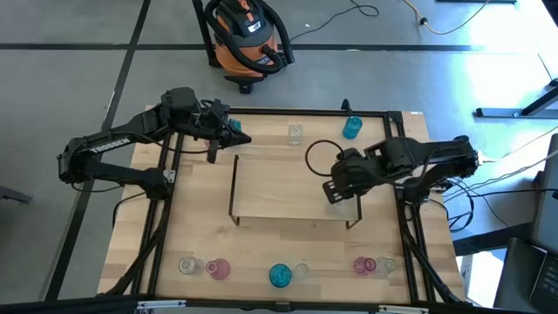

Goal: Sort vases onto shelf
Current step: Put the transparent vase on the shelf aligned with the other transparent vase

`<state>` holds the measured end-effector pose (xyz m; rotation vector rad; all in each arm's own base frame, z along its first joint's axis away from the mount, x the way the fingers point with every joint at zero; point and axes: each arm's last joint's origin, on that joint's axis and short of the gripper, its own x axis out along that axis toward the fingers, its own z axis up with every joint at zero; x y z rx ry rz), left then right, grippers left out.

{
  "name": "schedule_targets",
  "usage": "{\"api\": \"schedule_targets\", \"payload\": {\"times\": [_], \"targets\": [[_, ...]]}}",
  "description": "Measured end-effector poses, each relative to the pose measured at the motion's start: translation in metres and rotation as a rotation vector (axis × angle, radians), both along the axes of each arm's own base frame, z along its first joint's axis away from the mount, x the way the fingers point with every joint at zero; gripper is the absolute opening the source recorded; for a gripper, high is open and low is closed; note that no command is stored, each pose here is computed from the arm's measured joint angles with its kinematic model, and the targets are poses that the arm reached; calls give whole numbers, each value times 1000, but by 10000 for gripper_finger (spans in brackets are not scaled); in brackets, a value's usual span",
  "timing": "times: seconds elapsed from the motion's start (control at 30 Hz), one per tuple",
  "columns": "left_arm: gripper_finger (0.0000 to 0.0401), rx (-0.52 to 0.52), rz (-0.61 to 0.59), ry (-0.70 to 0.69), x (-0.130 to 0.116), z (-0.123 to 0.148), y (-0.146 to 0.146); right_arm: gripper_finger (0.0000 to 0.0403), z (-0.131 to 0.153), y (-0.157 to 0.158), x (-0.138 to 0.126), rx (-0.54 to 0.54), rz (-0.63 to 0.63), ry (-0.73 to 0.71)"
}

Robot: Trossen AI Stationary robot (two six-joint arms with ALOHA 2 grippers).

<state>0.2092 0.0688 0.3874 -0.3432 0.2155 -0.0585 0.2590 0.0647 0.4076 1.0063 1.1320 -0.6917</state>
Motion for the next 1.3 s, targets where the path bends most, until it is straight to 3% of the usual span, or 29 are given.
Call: {"api": "schedule_targets", "payload": {"times": [0.27,0.43,0.63,0.83,0.97,1.1,1.3], "targets": [[0,-4,-6,9,0,-1,0,4,25,22,-11,-9,21,-128],[0,-4,-6,9,0,-1,0,1,26,57,-24,-73,-111,-225],[0,-52,-123,2,8,-4,0,1,18,101,-48,-14,-266,-306],[0,-268,-322,72,52,-28,-4,0,-14,127,-51,4,-296,-292],[0,-323,-328,112,86,-50,-15,0,-34,130,-42,-34,-324,-339],[0,-395,-267,177,113,-74,-25,0,-51,130,-40,-78,-324,-311],[0,-518,-276,218,148,-108,-40,0,-72,128,-41,-156,-316,-280]]}}
